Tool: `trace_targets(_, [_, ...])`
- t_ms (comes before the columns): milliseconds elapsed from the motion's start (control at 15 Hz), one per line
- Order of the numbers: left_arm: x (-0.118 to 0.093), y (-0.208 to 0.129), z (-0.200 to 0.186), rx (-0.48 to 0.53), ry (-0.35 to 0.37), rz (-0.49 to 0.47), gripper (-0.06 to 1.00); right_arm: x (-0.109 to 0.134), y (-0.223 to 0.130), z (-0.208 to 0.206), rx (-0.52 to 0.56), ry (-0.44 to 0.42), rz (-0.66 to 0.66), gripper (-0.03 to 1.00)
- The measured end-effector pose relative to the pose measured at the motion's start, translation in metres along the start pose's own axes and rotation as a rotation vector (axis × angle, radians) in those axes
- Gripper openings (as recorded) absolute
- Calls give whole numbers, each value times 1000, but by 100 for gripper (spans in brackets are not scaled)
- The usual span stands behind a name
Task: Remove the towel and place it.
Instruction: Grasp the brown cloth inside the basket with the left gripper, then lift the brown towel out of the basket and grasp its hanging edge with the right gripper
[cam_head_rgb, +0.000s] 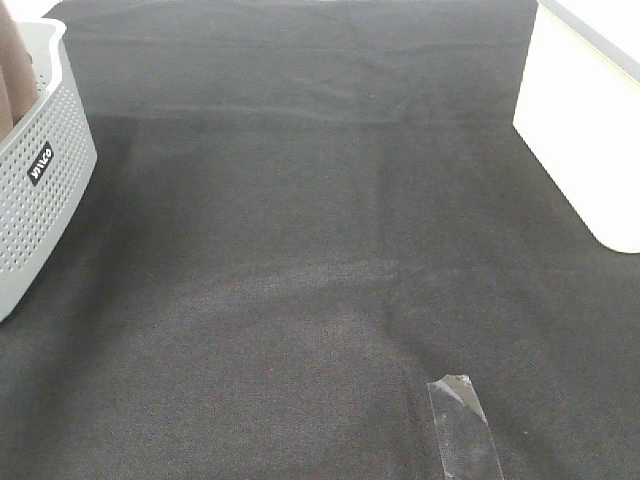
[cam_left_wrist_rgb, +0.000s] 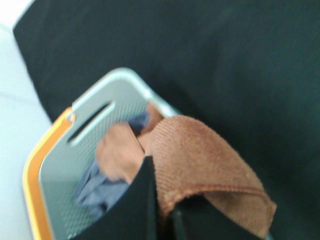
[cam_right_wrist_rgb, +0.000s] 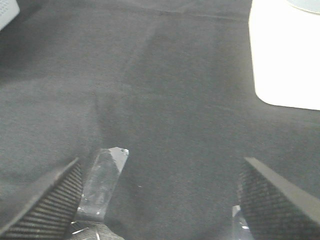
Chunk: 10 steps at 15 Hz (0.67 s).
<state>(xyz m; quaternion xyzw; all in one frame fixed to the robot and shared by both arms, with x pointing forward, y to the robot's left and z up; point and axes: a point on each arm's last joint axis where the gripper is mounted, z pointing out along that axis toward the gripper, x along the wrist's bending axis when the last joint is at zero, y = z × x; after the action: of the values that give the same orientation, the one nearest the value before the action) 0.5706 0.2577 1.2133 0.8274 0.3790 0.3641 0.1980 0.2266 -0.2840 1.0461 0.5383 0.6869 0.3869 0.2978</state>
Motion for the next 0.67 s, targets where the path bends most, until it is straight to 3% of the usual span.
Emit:
trace_targets(267, [-26, 44, -34, -174, -34, -38, 0, 4, 16, 4, -53, 59, -33, 77])
trace_targets(667, [-93, 87, -68, -373, -179, 55, 0, 16, 81, 70, -127, 408, -206, 77])
